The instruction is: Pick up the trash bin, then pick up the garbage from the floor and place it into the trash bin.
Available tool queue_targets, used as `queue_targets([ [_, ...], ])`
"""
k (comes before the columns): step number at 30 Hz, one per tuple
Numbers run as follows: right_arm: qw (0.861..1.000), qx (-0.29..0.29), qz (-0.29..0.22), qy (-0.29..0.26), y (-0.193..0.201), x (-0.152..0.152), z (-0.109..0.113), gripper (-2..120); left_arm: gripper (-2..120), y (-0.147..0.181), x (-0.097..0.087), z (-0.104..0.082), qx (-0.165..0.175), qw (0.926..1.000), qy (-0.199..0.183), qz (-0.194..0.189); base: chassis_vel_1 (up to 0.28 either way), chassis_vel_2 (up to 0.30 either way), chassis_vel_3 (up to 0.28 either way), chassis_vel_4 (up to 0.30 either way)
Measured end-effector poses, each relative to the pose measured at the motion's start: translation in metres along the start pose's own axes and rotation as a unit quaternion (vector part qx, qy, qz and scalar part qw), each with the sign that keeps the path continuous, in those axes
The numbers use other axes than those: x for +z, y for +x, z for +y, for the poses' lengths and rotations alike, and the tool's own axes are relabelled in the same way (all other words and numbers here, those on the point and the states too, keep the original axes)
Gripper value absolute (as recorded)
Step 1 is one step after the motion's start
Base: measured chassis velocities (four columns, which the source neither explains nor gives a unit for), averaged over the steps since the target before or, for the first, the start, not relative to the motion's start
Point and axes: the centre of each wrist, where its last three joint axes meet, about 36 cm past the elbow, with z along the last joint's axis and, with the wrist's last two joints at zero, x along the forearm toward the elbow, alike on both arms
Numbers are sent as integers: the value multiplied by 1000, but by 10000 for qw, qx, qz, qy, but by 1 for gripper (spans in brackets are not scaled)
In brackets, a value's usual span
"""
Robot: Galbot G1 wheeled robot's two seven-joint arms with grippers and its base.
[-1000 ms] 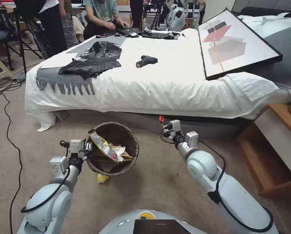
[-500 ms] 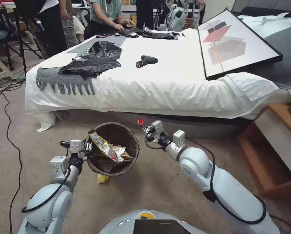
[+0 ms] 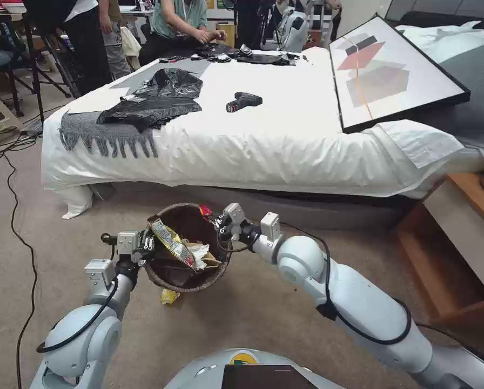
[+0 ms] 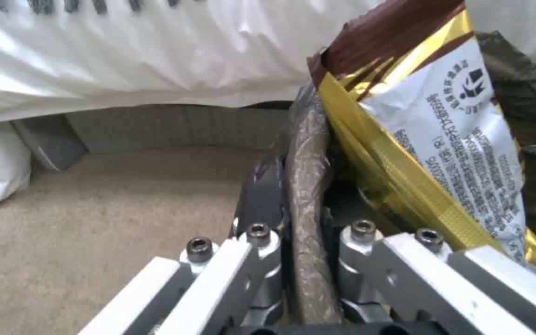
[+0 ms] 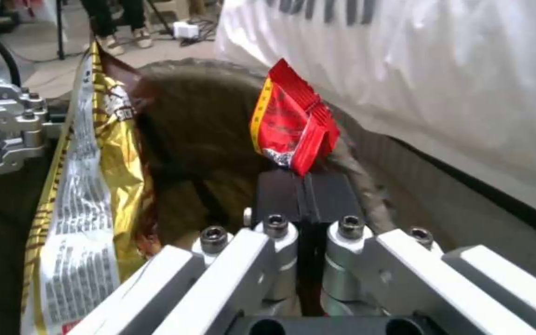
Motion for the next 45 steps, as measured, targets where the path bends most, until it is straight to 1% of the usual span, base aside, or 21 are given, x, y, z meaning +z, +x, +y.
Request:
queue_targets([
  [18,9999,-12,97,-25,-30,8,11,0,5,1,-1,-1,30,10000,-5,-22,0,0,0,0],
  [20,9999,-2,106,-11,-32,9,12,2,5,1,-1,-1,29,10000,-5,-23,0,0,0,0],
  [21,9999,12,113,-1,-33,10,13,0,5,1,-1,-1,29,10000,-3,-24,0,0,0,0],
  [23,9999,40,113,-11,-36,12,17,10,5,1,-1,-1,26,10000,4,-32,0,0,0,0],
  [24,9999,40,113,-11,-36,12,17,10,5,1,-1,-1,26,10000,4,-32,0,0,0,0],
  [25,9999,31,108,-23,-38,12,20,16,5,1,-2,-1,24,10000,9,-40,0,0,0,0],
  [26,9999,26,105,-30,-40,12,21,20,5,0,-2,-1,22,10000,11,-47,0,0,0,0],
  [27,9999,26,105,-30,-40,12,21,20,5,0,-2,-1,22,10000,11,-47,0,0,0,0],
  [31,9999,15,110,-55,-44,14,26,36,5,0,-2,-1,23,10000,15,-56,0,0,0,0],
  [32,9999,15,110,-55,-44,14,26,36,5,0,-2,-1,23,10000,15,-56,0,0,0,0],
  [33,9999,10,113,-57,-45,14,27,40,5,0,-2,-1,23,10000,18,-57,0,0,0,0],
  [34,9999,8,117,-59,-45,14,28,44,5,0,-2,-1,22,10000,20,-58,0,0,0,0],
  [35,9999,12,116,-52,-46,14,30,52,5,0,-2,-2,25,10000,28,-54,0,0,0,0],
  [36,9999,12,116,-52,-46,14,30,52,5,0,-2,-2,25,10000,28,-54,0,0,0,0],
  [38,9999,34,89,-32,-48,11,30,64,5,0,-2,-3,36,10000,34,-56,0,0,0,0],
  [40,10000,43,82,-26,-48,11,30,66,5,0,-2,-3,40,10000,34,-57,0,0,0,0],
  [41,10000,56,71,-16,-48,9,30,75,5,-1,-2,-4,48,10000,34,-65,0,0,0,0],
  [42,10000,57,63,-11,-48,9,30,78,5,-1,-2,-4,51,10000,34,-68,0,0,0,0],
  [43,10000,57,63,-11,-48,9,30,78,5,-1,-2,-4,51,10000,34,-68,0,0,0,0],
  [44,10000,49,49,-7,-48,8,31,84,5,-1,-2,-4,54,10000,34,-68,0,0,0,0],
  [45,10000,46,39,-4,-48,7,31,87,5,-1,-2,-4,56,10000,33,-68,0,0,0,0],
])
